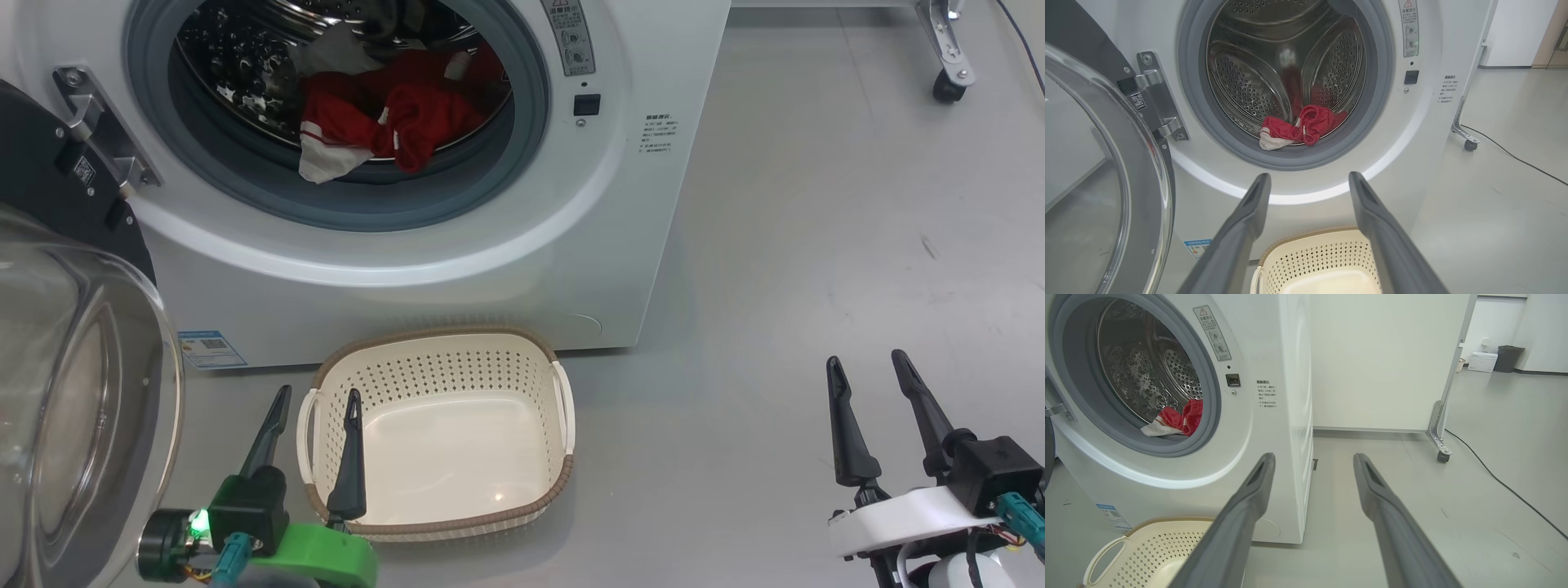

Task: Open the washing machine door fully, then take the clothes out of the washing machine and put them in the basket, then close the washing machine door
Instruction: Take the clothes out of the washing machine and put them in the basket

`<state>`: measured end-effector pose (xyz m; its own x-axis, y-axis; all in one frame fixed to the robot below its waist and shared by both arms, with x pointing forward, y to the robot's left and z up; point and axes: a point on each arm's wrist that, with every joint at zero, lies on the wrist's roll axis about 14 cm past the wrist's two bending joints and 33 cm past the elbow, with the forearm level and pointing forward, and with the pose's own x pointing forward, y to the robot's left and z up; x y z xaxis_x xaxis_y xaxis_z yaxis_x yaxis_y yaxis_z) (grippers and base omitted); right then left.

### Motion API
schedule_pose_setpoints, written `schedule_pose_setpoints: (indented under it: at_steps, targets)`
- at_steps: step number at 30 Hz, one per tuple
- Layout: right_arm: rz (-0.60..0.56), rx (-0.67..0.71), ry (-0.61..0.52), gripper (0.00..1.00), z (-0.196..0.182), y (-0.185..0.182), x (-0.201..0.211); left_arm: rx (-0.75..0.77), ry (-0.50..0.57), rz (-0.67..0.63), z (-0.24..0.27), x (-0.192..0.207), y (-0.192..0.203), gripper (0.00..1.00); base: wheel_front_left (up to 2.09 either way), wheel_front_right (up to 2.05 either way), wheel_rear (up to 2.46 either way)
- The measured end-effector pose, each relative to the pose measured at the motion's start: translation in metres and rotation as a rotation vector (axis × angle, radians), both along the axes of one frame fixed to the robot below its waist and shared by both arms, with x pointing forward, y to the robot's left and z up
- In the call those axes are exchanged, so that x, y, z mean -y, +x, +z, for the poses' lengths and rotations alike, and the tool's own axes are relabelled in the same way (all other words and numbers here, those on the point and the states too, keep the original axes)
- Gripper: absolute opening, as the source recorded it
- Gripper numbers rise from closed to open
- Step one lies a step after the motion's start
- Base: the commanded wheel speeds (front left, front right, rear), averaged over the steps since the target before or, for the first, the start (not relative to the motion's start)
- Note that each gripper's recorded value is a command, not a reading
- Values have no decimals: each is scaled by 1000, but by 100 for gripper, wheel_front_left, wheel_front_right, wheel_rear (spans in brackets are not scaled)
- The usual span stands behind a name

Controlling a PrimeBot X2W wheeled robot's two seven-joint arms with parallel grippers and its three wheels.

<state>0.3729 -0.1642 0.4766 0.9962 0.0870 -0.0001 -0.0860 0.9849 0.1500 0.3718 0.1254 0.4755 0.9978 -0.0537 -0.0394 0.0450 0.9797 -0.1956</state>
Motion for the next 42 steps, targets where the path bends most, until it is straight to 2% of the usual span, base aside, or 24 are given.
schedule_pose_setpoints:
  at_steps: [13,37,42]
  targets:
    - [2,-6,2,100,-2,0,0,-4,1,12,-2,-4,1,100,47,-47,0]
    - [5,-6,3,100,-2,0,-1,11,2,-1,2,0,5,100,2,-2,0]
    - [15,-17,6,100,-5,-1,-4,9,-40,-20,3,8,13,100,0,0,0]
